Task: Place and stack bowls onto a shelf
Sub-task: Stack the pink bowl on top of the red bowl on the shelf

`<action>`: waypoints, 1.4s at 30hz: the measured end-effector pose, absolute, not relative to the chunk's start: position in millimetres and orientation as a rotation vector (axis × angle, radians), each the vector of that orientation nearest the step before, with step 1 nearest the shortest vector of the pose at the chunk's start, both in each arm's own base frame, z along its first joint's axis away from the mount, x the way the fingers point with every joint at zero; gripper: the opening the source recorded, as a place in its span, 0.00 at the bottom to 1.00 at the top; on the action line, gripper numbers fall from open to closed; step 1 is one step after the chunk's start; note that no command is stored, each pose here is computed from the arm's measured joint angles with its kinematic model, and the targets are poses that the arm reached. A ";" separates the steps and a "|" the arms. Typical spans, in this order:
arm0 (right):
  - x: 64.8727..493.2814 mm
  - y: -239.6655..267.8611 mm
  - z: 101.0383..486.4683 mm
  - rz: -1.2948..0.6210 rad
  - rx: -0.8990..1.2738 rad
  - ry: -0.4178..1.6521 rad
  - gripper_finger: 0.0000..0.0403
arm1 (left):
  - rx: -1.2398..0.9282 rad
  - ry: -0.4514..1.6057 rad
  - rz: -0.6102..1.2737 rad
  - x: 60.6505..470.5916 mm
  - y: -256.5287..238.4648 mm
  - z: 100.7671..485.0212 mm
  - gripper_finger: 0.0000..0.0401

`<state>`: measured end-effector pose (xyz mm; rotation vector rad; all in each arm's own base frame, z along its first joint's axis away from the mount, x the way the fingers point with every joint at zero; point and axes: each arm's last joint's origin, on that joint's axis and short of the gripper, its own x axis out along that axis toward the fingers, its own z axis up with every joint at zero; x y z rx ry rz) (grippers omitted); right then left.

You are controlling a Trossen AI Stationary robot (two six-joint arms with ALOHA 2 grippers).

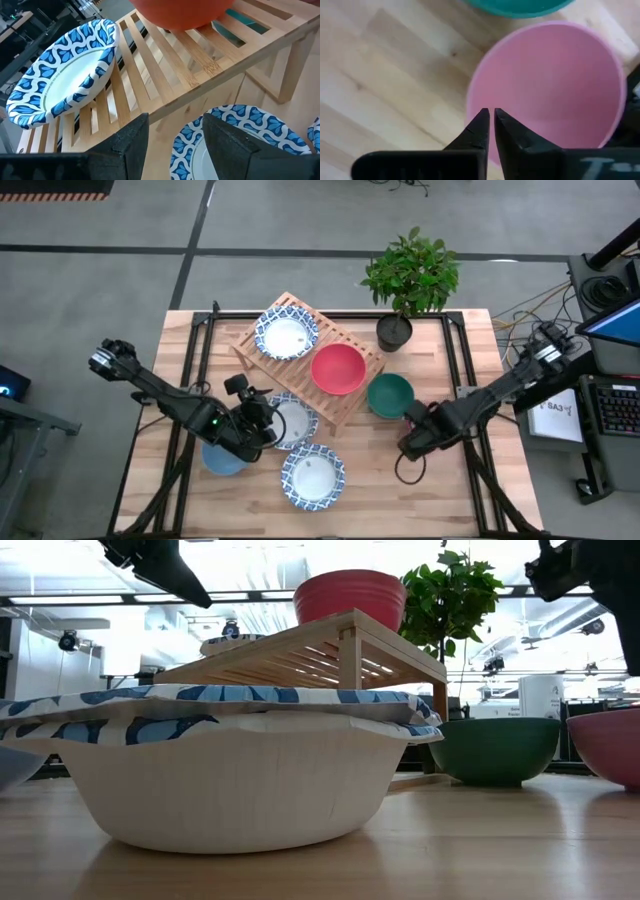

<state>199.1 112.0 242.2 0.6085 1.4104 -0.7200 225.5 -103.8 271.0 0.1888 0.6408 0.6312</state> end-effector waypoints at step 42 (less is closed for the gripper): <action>219.9 114.8 203.1 -0.810 0.582 1.390 0.33 | 0.188 0.640 0.629 225.7 -104.0 270.8 0.42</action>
